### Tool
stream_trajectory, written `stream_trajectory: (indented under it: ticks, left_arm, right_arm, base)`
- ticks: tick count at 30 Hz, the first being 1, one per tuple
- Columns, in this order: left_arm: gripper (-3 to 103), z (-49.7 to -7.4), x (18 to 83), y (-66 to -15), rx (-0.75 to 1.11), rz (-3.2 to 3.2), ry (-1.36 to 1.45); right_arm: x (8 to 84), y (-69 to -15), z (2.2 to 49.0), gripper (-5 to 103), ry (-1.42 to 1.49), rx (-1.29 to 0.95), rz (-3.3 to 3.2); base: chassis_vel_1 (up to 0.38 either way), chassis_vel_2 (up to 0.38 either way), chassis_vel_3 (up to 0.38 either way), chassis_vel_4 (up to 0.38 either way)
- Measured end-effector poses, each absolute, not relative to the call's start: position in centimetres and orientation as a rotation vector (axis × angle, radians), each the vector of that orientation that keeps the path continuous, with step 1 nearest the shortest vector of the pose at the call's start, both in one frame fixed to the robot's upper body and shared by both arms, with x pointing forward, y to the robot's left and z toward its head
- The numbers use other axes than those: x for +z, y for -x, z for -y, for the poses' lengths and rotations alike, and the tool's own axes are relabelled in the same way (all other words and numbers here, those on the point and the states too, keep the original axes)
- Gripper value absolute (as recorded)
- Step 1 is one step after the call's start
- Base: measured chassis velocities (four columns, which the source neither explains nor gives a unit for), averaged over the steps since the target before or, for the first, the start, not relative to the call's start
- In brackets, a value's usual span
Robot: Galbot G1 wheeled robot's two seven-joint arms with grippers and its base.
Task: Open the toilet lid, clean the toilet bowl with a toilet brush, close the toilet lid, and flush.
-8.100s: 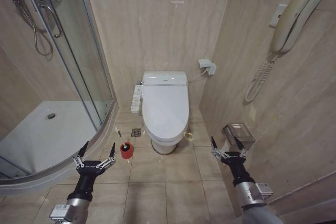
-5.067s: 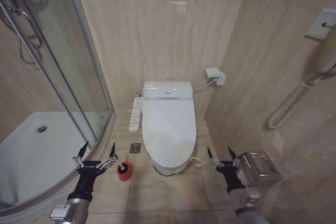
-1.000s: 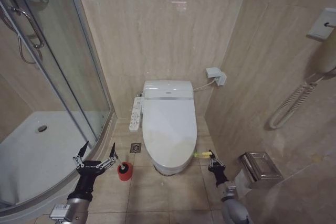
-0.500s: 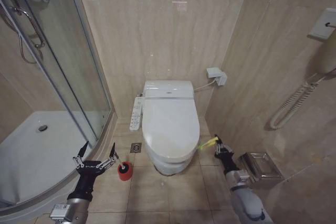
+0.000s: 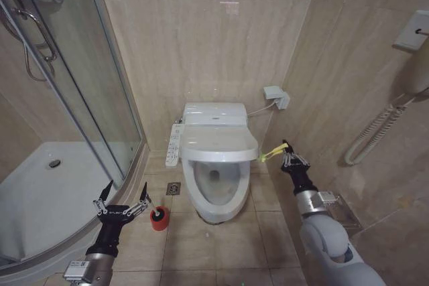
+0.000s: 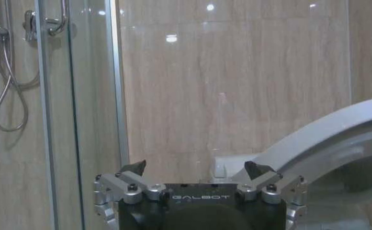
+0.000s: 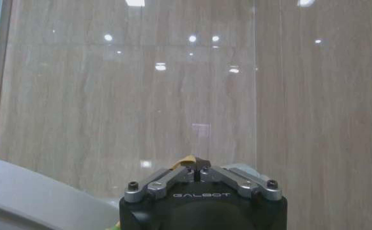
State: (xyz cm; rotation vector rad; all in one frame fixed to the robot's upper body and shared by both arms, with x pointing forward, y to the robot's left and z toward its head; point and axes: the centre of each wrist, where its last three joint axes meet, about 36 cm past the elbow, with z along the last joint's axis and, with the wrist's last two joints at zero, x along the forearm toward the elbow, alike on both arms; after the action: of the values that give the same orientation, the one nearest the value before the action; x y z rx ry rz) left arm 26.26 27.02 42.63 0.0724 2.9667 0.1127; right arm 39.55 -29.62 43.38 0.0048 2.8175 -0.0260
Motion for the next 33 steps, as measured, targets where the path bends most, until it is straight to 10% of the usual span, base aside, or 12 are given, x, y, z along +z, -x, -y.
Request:
stream_trajectory:
  ticks: [33]
  left_arm:
    - [100, -27.02, 42.64, -26.26, 0.113, -2.967, -0.072]
  right_arm:
    - [44.15, -39.65, 29.36, 1, 0.007, -0.007, -2.794]
  base:
    - [0.000, 0.000, 0.000, 0.000]
